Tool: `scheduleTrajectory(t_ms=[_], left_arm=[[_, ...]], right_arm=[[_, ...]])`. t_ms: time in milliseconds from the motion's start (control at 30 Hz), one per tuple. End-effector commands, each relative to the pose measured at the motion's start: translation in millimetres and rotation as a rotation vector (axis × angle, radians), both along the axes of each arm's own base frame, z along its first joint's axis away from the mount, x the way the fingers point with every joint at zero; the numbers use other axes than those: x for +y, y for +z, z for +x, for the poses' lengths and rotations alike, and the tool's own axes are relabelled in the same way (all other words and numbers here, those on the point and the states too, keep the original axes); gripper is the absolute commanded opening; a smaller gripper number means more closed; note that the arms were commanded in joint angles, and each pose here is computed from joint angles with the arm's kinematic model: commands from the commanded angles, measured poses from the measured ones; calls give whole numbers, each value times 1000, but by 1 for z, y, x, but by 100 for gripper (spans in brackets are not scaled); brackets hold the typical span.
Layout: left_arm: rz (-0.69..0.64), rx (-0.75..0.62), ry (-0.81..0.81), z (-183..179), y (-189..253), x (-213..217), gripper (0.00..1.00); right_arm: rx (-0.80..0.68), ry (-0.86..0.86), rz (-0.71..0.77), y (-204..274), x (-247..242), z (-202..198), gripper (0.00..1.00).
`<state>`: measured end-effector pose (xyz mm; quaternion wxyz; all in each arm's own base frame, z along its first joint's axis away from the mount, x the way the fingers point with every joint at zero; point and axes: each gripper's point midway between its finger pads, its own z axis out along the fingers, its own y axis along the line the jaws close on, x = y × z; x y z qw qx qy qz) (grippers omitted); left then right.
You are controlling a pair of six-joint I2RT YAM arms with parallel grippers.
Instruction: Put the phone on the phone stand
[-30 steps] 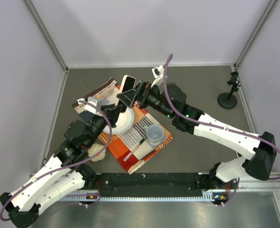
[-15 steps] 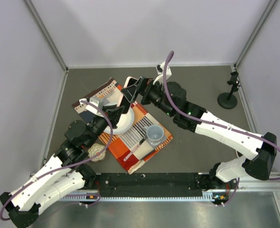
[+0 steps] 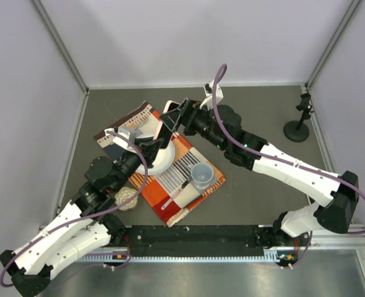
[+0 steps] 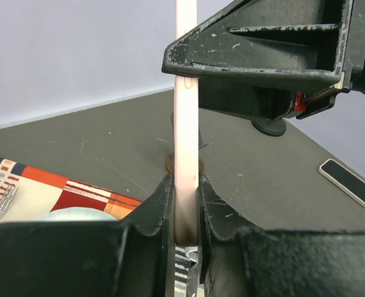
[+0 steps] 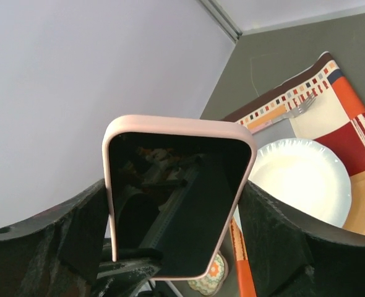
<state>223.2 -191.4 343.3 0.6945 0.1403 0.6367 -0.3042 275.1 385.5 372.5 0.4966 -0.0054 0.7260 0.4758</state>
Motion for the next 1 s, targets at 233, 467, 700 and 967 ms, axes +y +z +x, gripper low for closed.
scheduleTrajectory(t_ms=[233, 467, 700, 967], left_arm=[[-13, -85, -38, -5, 42, -4, 70], [6, -32, 86, 9, 34, 13, 84], [46, 1, 97, 14, 26, 11, 84], [61, 6, 77, 14, 25, 6, 84]], right_arm=[[-148, -159, -69, 27, -46, 31, 0], [-393, -498, -587, -13, -118, 89, 0], [-430, -608, -762, -53, -156, 142, 0], [-381, -693, -815, -73, -174, 179, 0]])
